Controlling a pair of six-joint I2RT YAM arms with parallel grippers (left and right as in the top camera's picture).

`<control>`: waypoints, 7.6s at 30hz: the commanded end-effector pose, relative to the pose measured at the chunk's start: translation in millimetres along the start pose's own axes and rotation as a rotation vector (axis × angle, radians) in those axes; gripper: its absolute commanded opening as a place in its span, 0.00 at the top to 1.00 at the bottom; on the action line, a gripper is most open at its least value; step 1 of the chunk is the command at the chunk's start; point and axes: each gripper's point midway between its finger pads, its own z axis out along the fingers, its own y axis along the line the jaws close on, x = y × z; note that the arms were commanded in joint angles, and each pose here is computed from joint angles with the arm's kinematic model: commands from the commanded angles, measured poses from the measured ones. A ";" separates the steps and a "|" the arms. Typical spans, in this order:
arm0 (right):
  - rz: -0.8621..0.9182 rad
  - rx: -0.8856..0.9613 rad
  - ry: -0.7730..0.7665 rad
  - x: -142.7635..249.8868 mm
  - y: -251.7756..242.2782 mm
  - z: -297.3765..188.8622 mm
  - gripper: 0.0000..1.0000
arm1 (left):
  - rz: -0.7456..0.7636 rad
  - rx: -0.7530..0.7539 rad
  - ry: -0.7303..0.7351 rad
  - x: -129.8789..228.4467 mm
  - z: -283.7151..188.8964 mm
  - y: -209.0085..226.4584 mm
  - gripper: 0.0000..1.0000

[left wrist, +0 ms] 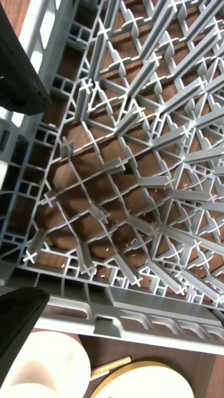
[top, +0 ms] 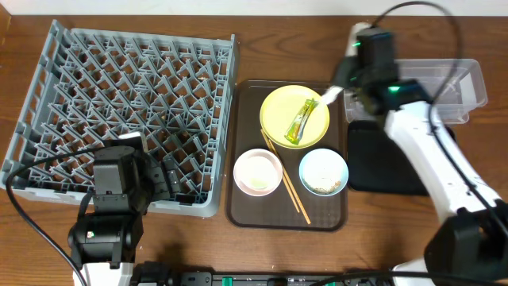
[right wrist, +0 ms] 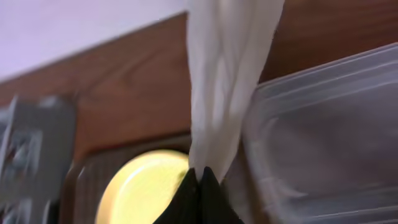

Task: Sort waste into correct bins and load items into the dishwasher
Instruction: 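Carry napkin and snack bar with right gripper into clear bin, release, then grasp light-blue bowl of rice with right gripper, then tip light-blue bowl over black tray with right gripper, dumping rice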

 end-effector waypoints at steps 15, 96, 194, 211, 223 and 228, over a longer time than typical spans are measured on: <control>0.143 -0.067 -0.012 -30.4 -33.0 8.3 0.59 | -0.005 -0.006 -0.020 -6.9 -4.7 1.0 0.08; -0.638 -0.182 0.736 256.5 2.7 -69.8 0.53 | -0.005 -0.007 -0.019 -6.4 -4.6 1.1 0.08; 0.966 -0.724 0.196 55.1 -200.9 -75.8 0.99 | -0.005 -0.007 -0.019 -6.4 -4.6 1.1 0.09; 0.962 -1.008 0.344 52.5 -165.4 -113.9 0.99 | -0.005 -0.007 -0.019 -6.4 -4.6 1.1 0.09; 1.037 -0.986 0.310 30.7 -185.9 -119.9 0.99 | -0.005 -0.007 -0.019 -6.4 -4.6 1.1 0.08; 1.019 -0.978 0.269 22.6 -193.2 -122.6 0.99 | -0.005 -0.007 -0.019 -6.4 -4.6 1.1 0.08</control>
